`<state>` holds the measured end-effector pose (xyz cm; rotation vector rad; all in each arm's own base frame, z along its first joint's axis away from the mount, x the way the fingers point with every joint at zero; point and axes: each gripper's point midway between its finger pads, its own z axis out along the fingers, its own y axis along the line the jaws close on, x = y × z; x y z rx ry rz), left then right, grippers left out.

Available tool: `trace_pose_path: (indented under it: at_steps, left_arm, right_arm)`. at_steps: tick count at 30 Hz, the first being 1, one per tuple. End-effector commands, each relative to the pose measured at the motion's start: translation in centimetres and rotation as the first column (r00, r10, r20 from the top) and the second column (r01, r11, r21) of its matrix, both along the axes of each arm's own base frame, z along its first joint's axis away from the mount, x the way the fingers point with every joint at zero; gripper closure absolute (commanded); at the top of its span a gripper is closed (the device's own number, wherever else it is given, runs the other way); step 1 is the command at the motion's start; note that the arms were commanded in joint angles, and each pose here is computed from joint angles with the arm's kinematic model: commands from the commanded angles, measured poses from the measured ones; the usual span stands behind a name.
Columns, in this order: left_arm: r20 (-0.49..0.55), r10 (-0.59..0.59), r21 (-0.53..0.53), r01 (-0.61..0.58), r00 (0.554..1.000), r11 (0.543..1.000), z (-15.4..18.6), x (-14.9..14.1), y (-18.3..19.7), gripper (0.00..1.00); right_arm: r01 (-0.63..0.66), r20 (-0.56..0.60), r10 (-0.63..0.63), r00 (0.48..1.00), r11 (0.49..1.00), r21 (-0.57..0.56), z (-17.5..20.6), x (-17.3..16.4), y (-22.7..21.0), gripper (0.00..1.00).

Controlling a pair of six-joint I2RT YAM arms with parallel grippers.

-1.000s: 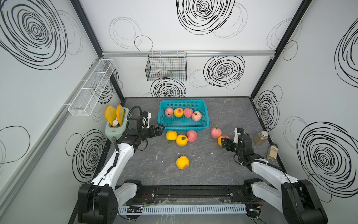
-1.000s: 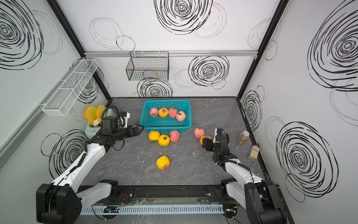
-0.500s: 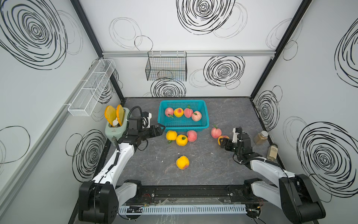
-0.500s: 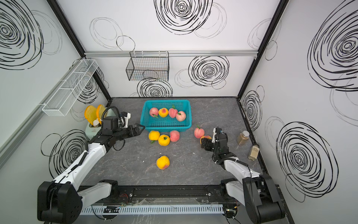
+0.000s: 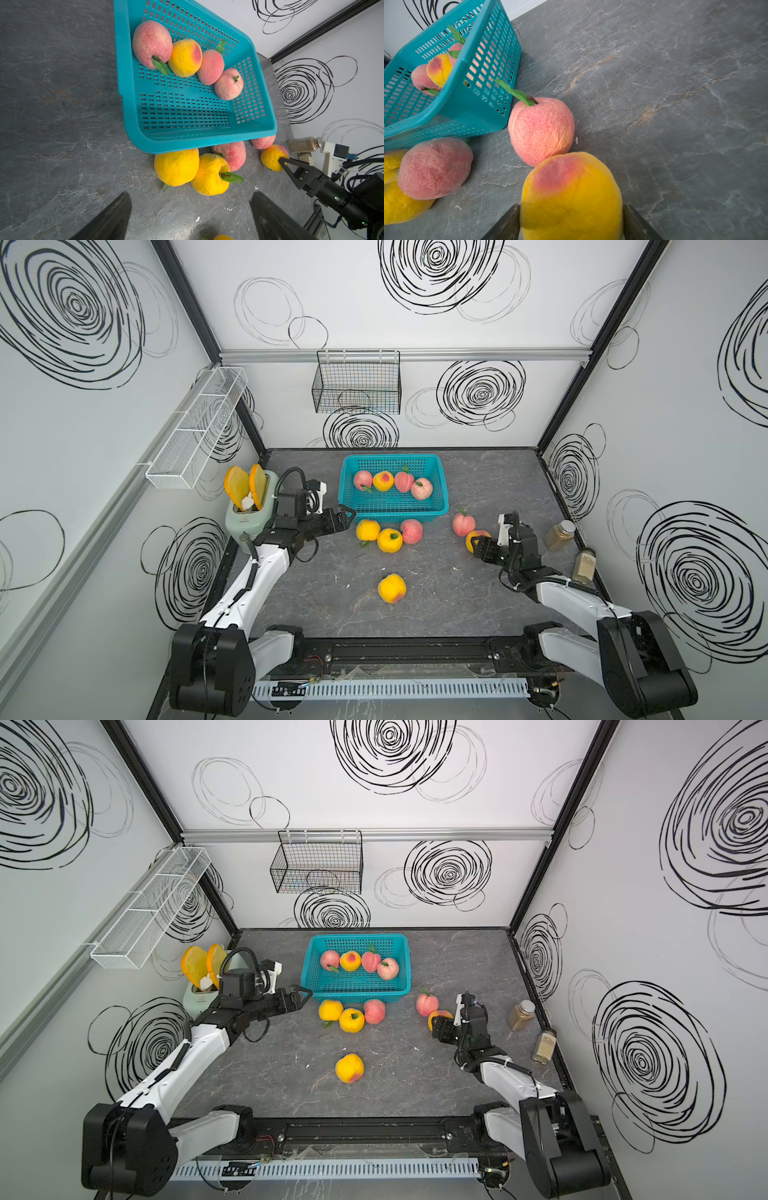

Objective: Put the peaches into the basket
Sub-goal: Pick up the peach from the center of the board.

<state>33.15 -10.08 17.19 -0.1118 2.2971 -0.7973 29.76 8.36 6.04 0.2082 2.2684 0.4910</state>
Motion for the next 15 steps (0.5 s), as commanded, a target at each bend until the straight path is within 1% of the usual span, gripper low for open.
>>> trace_pose_path:
  at_steps: [1, 6, 15]
  left_arm:
    - [0.028, 0.002, -0.017, -0.001, 1.000, 1.000, 0.45, 0.50, 0.10, 0.06]
    - [0.029, 0.003, -0.017, -0.002, 1.000, 1.000, 0.52, 0.50, 0.13, 0.07]
    - [0.026, -0.001, -0.013, 0.002, 1.000, 1.000, 0.40, 0.46, 0.12, 0.07]
  right_arm:
    - [-0.001, 0.043, 0.000, 0.999, 1.000, 0.026, 1.44, 1.11, 0.34, 0.28]
    - [-0.005, 0.046, 0.003, 0.999, 1.000, 0.030, 1.60, 1.11, 0.43, 0.32]
    - [-0.008, 0.050, 0.006, 0.999, 0.999, 0.035, 1.83, 1.08, 0.51, 0.33]
